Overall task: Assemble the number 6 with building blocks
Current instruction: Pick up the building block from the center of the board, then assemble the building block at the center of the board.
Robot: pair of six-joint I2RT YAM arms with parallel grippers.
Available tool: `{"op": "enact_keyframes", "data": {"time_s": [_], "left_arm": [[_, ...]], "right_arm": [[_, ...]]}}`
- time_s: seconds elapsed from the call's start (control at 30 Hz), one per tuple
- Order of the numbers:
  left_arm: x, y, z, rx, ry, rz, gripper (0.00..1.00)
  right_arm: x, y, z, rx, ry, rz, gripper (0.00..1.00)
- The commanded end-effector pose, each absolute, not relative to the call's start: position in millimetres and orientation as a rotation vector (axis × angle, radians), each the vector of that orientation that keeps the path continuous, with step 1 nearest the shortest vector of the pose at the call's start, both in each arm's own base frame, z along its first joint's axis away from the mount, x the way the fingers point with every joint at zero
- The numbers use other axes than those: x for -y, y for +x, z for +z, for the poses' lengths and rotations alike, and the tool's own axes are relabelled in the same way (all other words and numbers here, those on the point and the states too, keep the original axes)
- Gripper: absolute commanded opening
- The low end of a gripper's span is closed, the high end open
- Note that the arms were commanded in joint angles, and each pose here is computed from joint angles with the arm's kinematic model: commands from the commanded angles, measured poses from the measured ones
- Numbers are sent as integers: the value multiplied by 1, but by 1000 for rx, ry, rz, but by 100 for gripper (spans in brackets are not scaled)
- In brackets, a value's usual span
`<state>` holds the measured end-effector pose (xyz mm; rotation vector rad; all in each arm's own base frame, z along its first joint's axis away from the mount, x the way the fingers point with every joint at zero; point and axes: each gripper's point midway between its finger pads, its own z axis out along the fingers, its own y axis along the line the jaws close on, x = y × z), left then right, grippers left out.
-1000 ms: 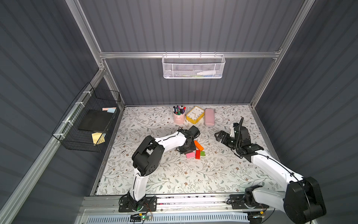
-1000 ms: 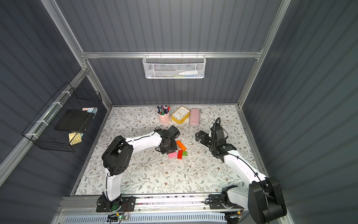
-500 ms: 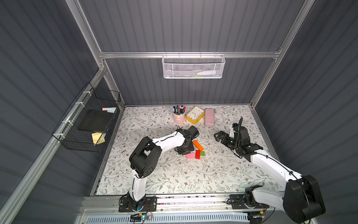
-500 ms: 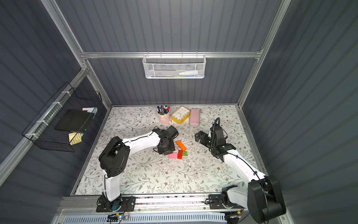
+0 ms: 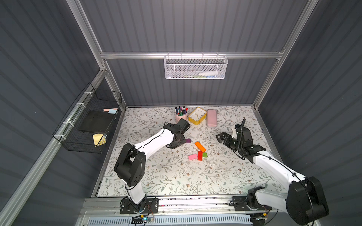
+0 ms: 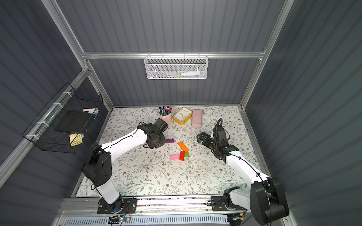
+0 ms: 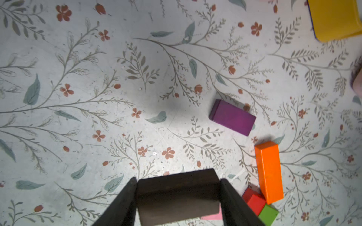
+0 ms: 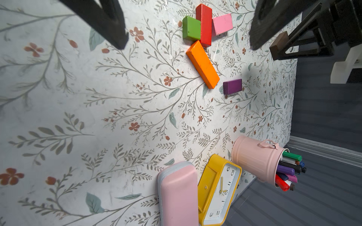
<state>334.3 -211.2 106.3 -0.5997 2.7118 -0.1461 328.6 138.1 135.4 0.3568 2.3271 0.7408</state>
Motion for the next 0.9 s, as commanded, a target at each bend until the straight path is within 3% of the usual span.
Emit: {"op": "enact_keyframes", "data": {"time_s": [0.0, 0.5, 0.87], "left_arm": [[203, 341, 118, -2614, -762, -127, 53], [218, 360, 95, -2351, -1304, -396, 53], [225, 371, 82, -2287, -1452, -406, 52]], "right_arm": [[-138, 328, 136, -2326, 361, 753, 98], [-136, 327, 140, -2314, 366, 747, 98], [-135, 327, 138, -2315, 371, 740, 98]]}}
